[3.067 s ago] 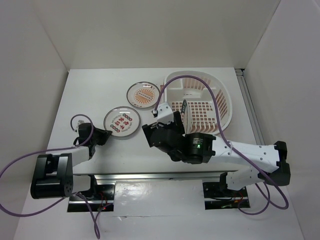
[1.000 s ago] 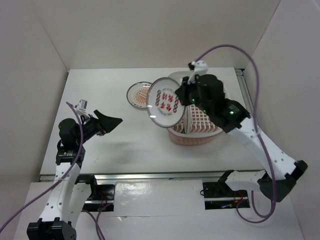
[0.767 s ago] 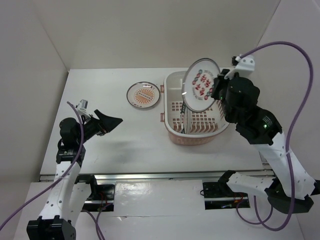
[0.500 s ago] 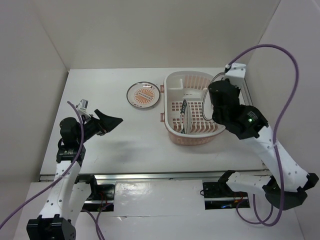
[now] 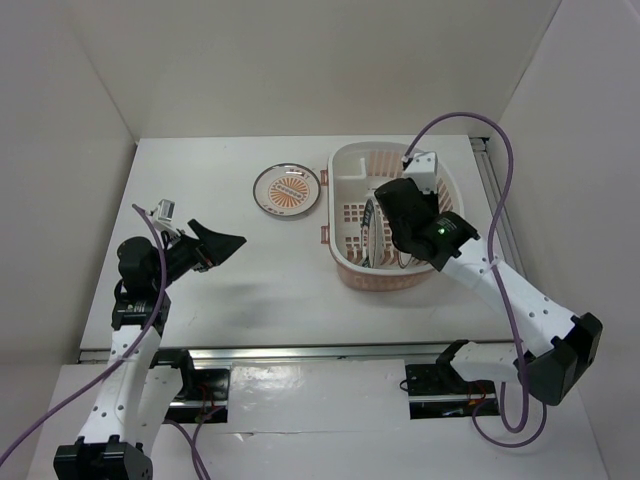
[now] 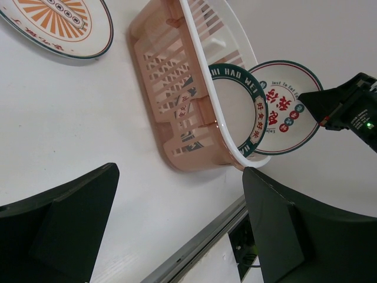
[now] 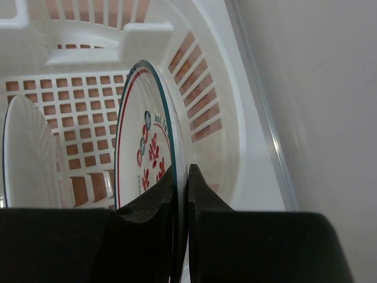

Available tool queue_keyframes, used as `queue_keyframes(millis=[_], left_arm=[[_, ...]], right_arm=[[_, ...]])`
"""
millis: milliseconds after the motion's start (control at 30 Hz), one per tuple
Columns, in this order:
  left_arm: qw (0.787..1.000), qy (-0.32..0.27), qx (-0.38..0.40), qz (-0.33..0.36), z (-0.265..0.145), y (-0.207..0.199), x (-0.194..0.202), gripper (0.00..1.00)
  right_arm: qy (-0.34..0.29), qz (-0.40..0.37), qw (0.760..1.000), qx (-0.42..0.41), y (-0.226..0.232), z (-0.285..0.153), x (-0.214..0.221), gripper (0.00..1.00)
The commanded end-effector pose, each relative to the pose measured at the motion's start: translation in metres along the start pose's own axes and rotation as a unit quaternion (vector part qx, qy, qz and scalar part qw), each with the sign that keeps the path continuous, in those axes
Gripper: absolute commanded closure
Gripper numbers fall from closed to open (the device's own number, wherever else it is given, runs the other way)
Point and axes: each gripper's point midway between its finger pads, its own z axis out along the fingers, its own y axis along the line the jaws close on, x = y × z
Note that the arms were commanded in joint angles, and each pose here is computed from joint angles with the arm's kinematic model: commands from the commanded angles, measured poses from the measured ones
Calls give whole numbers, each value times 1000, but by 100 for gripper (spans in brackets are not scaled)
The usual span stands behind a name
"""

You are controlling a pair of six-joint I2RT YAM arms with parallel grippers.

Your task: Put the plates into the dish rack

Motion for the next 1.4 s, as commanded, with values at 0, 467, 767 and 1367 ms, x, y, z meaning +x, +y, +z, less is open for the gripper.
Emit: queue_keyframes(millis=[0, 467, 767, 1367], left_arm=[[999, -13, 18, 29, -2, -11, -9, 0], [999, -12, 23, 33, -2, -13, -9, 0], [999, -18, 22, 36, -4, -15, -10, 0], [999, -15, 20, 37, -4, -14, -9, 0]], right_arm=[[-41, 44, 998, -19, 6, 2, -22, 100], [-39, 2, 997, -69, 32, 11, -5, 100], [-19, -22, 997, -70, 40, 18, 11, 100], [11, -22, 997, -72, 54, 32, 34, 100]])
